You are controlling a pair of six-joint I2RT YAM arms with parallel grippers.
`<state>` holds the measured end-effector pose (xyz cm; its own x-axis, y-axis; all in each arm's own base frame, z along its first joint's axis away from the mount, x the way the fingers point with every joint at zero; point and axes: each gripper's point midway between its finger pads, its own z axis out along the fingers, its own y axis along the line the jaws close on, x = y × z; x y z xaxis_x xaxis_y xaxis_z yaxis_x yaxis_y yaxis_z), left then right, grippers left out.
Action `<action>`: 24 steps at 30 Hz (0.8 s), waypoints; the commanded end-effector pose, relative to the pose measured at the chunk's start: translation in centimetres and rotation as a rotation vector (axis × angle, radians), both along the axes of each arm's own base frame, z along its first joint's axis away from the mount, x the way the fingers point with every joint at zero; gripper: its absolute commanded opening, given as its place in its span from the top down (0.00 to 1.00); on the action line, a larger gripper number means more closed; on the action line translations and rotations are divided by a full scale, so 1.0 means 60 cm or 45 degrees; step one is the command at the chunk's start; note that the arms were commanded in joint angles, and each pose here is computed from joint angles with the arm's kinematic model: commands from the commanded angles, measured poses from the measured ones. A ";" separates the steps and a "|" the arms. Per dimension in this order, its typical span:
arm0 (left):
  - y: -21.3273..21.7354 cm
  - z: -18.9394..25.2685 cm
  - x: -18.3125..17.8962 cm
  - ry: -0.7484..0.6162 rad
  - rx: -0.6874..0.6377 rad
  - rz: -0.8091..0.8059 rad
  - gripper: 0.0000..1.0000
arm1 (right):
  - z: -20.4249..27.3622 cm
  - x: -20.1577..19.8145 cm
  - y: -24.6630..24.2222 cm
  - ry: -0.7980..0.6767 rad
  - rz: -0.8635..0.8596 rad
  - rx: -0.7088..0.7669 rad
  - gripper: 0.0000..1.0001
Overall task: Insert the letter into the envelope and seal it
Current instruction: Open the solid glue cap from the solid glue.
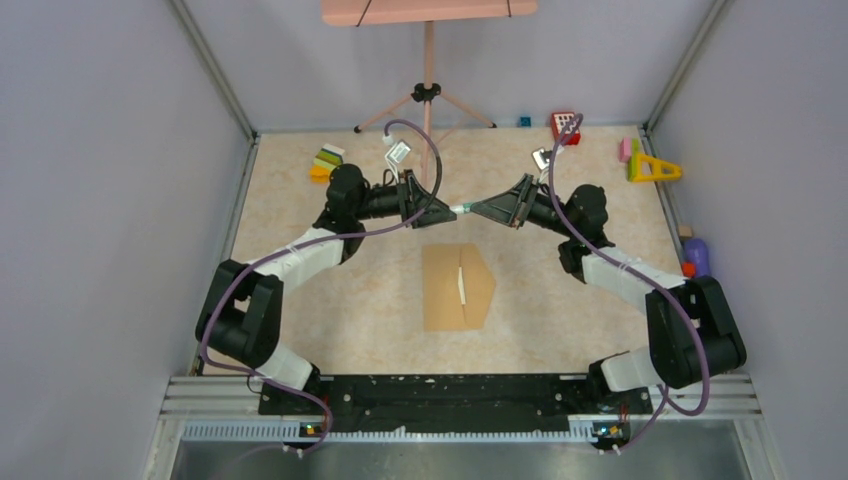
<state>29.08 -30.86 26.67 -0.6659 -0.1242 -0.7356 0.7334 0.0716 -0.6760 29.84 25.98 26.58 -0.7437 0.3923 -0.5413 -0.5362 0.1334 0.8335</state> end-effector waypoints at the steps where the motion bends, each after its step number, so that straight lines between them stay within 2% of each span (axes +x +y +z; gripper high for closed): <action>1: -0.002 0.019 -0.006 -0.084 -0.031 -0.023 0.58 | 0.013 -0.002 0.005 -0.064 0.012 0.010 1.00; 8: -0.002 0.019 -0.004 -0.086 -0.031 -0.020 0.65 | 0.012 -0.002 0.005 -0.065 0.011 0.008 1.00; 24: 0.035 0.031 0.015 -0.152 -0.021 0.069 0.67 | 0.020 -0.001 0.001 -0.092 0.010 -0.004 1.00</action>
<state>30.45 -29.54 26.52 -0.6435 -0.1484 -0.7509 0.7439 0.1097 -0.6592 29.79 26.01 26.21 -0.7449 0.3824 -0.5467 -0.5368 0.1430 0.8315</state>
